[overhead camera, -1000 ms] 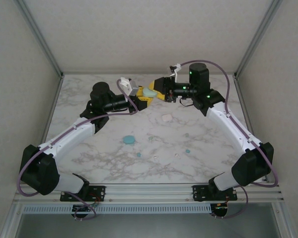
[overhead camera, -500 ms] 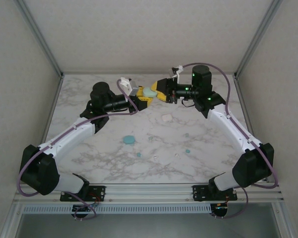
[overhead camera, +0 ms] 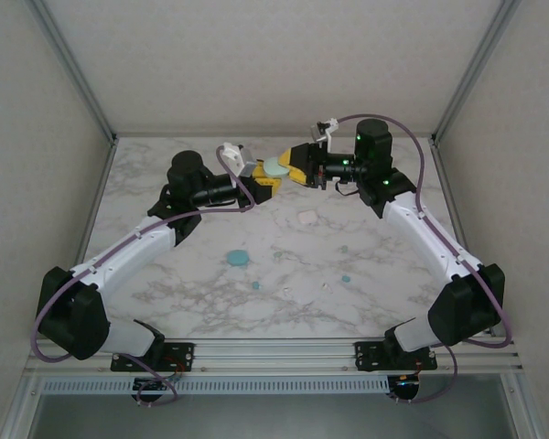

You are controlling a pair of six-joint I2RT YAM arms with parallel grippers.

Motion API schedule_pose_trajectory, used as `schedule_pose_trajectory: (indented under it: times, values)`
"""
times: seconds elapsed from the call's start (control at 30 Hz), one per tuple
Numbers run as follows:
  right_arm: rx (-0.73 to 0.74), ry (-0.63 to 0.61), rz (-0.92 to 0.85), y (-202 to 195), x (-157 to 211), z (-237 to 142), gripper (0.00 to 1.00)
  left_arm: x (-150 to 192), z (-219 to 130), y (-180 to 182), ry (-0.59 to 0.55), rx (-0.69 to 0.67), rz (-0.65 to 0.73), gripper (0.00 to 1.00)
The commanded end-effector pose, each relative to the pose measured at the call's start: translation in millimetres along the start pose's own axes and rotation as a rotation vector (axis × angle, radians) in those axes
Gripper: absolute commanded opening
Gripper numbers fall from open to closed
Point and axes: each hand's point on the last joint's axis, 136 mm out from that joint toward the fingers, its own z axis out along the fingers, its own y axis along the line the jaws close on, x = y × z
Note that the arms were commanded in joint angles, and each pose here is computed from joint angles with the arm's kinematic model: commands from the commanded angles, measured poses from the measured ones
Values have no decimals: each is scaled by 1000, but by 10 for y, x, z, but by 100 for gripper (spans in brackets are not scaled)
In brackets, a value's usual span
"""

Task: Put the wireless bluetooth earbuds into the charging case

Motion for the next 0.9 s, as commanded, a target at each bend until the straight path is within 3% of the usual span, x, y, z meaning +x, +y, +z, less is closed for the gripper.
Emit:
schedule_pose_trajectory:
  times: [0.0,0.2,0.47,0.87]
  values:
    - [-14,28,-11,14,50,14,36,-217,36,-39,-43,13,49,33]
    - [17,-12,15,-100,-4,14,27,-237,25,-31,-49,-3,58,41]
    - [6,-45,68,-158,-17,9,24,-285,3,15,-75,-42,82,59]
    - [-93,-69,146,-107,-83,37,23,-201,-17,24,-48,-60,118,61]
